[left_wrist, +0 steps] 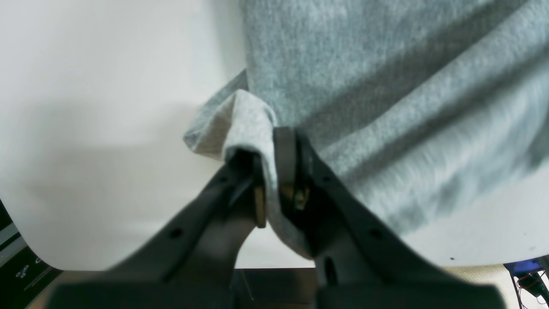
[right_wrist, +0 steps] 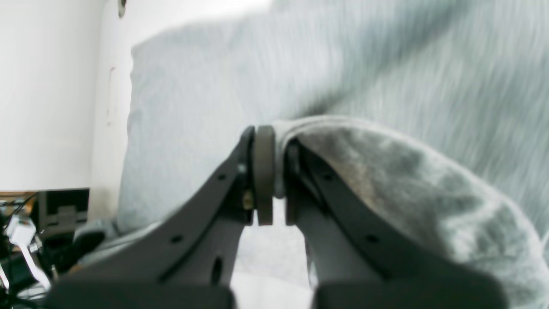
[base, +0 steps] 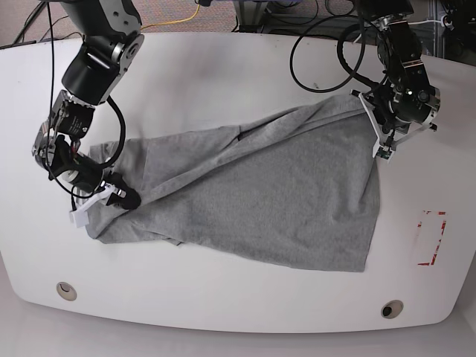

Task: Layout the t-shirt on the table in an organized manner, then fold the t-shirt properly
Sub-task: 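Pull the held corner with the right gripper along the shirt edge, then drag the held shirt edge with the right gripper toward the left gripper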

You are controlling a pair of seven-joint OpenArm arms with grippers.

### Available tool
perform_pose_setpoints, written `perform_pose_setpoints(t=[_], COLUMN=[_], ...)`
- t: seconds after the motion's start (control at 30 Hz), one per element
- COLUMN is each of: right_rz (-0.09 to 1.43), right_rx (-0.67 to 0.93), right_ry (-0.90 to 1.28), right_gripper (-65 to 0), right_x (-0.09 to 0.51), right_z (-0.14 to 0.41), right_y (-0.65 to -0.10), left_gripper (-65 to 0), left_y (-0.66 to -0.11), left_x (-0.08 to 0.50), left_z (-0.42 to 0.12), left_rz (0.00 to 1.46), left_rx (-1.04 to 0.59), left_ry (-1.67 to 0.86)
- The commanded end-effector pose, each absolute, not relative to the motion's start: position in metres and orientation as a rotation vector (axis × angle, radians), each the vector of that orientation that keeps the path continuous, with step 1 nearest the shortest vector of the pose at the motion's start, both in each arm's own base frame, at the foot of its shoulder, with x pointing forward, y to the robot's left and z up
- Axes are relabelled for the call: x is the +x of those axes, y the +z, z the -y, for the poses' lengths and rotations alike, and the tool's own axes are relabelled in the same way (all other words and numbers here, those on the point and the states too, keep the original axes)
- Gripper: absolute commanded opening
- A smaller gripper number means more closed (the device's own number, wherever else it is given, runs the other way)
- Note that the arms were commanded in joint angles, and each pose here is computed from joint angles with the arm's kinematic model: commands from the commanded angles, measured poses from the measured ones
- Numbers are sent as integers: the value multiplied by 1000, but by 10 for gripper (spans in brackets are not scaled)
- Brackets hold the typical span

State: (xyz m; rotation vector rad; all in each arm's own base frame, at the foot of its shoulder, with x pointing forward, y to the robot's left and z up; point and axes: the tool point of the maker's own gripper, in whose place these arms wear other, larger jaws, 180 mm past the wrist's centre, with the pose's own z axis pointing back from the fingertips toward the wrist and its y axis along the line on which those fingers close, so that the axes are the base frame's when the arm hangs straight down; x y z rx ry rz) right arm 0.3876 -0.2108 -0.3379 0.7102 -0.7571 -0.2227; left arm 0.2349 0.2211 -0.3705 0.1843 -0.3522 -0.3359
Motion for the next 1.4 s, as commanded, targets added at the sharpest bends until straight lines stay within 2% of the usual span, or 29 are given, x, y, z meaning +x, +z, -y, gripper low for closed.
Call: perform_pose_setpoints(t=[0.0,0.87,0.97,1.0,1.17,1.3,1.37], right_rz=[832,816,793,784,763,712,675], right_rx=[685,690,688,685,679,639,623], right_ry=[-197,-207,-165,-142,-83,-1,29], right_gripper=[-645,-634,-533,-457,-190,-35,-6], right_x=[404,403,404,405,407,401,392], right_z=[219,213,202,197,182,176,174], right_y=[-315,-320,-322,-323,-324,-331,-340], left_gripper=[-650,-650,-650,-650,-650,-650,-650], left_y=[-363,-364,-364,-364,-367,-367,-367], left_x=[240,240,239,239,235,235,235], left_z=[-223,-223,-223,-223,-223,-223,-223], left_rz=[376,375,373,372,361,361,361], left_rx=[198,198,198,198,196,196,196], left_ry=[-337,-337,-337,-337,-338,-338,-338])
